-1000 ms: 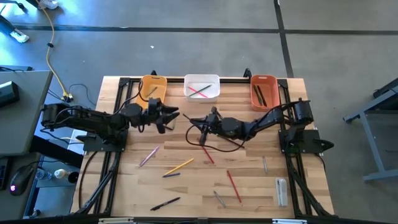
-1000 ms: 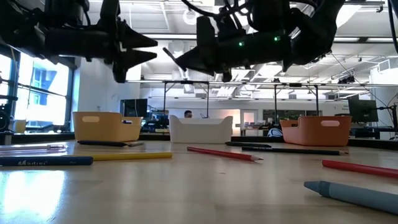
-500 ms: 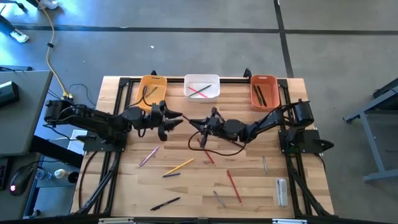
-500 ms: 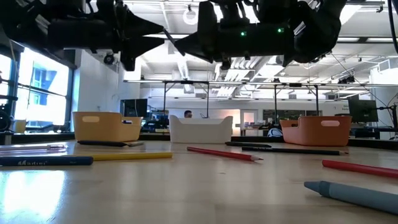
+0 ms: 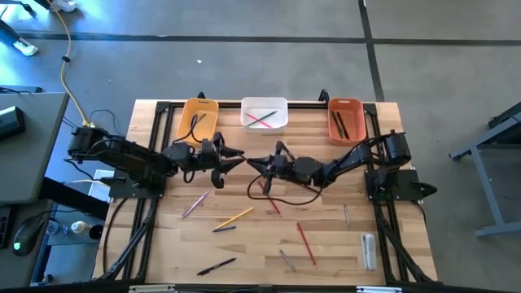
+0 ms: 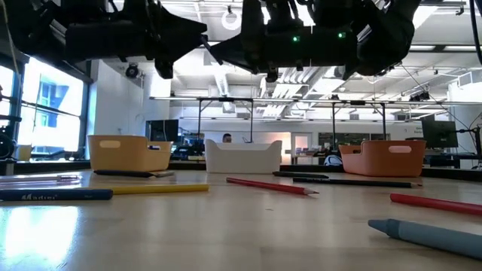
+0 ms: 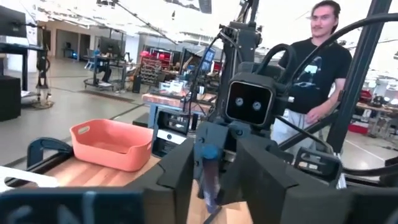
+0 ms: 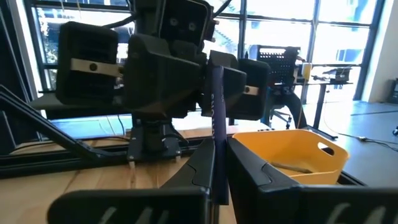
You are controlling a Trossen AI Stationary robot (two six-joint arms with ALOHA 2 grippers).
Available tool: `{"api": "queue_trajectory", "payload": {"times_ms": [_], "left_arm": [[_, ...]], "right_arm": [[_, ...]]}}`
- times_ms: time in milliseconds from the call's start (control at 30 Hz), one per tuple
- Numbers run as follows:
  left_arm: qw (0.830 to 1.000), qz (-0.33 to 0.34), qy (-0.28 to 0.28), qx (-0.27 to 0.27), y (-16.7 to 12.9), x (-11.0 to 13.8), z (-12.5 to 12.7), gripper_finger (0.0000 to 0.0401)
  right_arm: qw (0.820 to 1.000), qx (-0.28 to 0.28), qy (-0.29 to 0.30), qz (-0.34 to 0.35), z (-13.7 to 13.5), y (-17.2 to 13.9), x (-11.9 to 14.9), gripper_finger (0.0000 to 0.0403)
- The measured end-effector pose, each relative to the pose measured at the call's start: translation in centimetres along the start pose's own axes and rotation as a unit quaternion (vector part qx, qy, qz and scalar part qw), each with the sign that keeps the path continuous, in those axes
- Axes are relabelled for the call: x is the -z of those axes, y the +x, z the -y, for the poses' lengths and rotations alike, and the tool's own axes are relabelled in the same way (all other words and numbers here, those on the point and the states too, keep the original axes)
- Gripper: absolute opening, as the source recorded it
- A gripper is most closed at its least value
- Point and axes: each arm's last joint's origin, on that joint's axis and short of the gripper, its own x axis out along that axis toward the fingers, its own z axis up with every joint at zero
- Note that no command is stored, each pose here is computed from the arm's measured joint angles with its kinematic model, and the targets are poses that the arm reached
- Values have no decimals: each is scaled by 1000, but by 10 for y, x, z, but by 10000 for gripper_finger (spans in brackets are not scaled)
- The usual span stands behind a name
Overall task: Sort crayons/erasers/pens/pencils in bins
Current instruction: Put the blue crayon into the yellow bin
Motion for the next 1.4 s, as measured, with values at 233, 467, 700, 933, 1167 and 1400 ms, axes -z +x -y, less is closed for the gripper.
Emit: {"api": "queue_trajectory", "payload": {"times_ms": [233,467,700,933,1167,1400], "left_arm": [[999,-2,26,23,0,1,1,16],[999,1,49,22,0,0,1,12],[997,17,70,3,-4,-12,1,4],[991,-10,114,-76,-16,-26,-11,3],[939,-170,166,-249,-21,-51,-38,3],[823,-311,182,-438,-30,-66,-87,3]], "right_arm": [[1000,-4,-5,0,-1,0,0,16],[1000,-4,-12,0,-4,-1,0,97],[999,36,-39,-10,-4,-2,1,193],[995,41,-68,-64,-2,-6,-5,209],[977,36,-111,-178,2,-17,-4,158],[961,36,-136,-237,4,-23,8,55]]}}
